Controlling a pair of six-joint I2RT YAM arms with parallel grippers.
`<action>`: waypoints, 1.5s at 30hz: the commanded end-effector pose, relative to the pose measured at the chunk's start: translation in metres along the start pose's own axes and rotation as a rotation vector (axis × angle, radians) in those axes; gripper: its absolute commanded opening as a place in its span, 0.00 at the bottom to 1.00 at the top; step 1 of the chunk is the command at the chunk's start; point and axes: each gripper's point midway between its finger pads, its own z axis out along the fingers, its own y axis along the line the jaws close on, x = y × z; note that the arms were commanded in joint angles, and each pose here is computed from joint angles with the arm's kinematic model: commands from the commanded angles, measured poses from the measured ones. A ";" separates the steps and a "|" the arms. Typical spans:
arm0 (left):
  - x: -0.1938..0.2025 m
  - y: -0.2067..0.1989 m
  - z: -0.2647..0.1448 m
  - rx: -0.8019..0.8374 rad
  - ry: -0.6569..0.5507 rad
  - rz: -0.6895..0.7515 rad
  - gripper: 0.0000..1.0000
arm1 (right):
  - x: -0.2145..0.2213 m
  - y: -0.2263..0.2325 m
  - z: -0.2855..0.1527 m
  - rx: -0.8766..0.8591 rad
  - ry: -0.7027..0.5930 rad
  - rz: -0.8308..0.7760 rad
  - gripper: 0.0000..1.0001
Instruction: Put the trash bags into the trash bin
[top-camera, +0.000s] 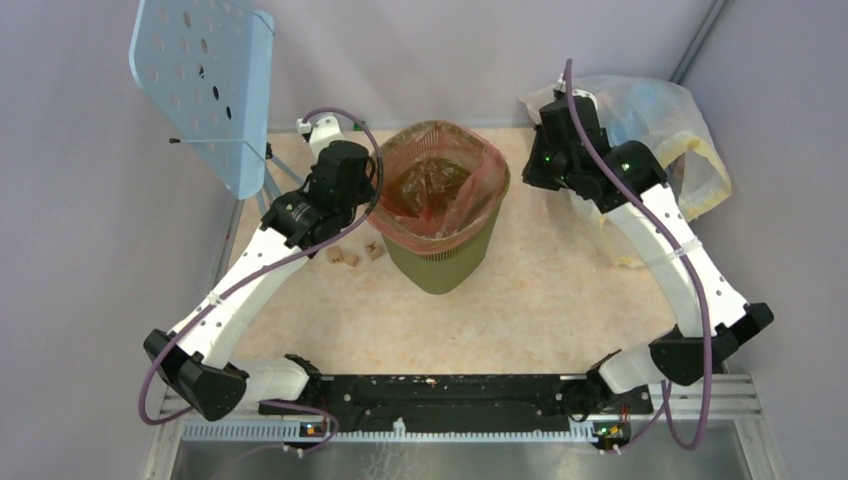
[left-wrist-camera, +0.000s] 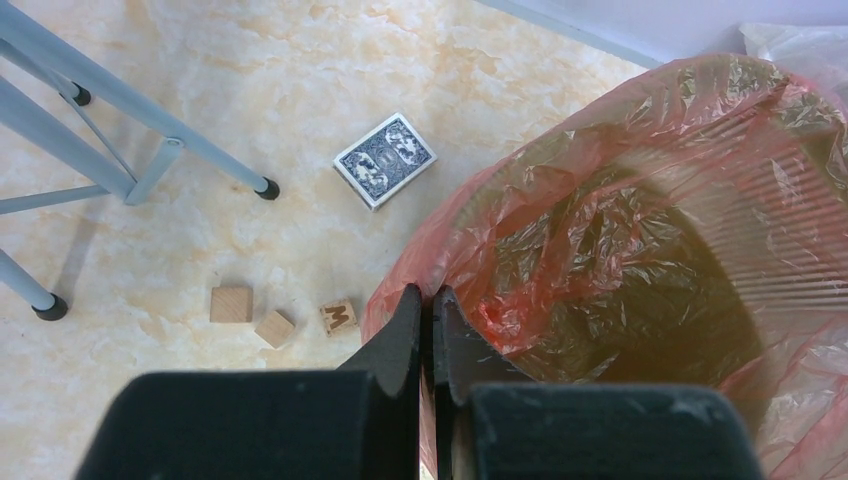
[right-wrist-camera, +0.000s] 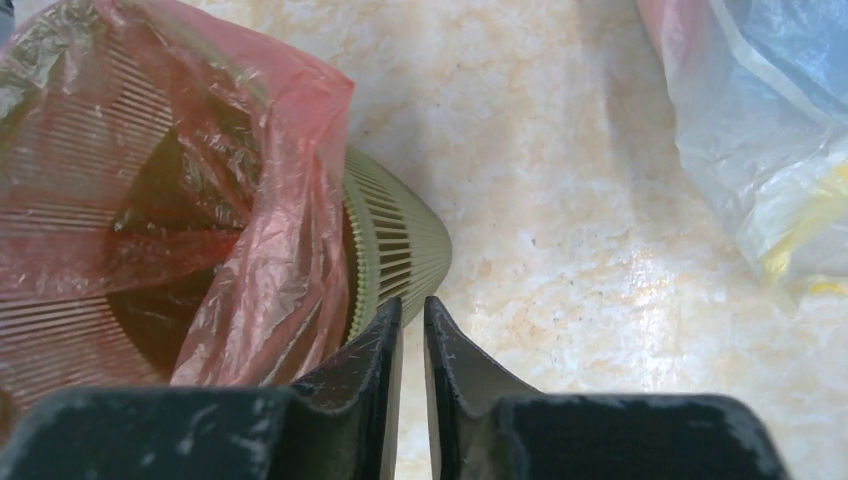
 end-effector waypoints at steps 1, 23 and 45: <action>-0.025 -0.011 0.001 0.030 -0.087 -0.051 0.00 | -0.006 0.005 -0.004 -0.085 -0.023 0.004 0.23; -0.023 -0.016 0.003 0.049 -0.079 -0.056 0.00 | -0.002 0.041 0.018 -0.177 0.063 0.005 0.30; -0.020 -0.021 0.006 0.061 -0.069 -0.049 0.00 | -0.012 0.042 0.006 -0.091 0.033 -0.056 0.32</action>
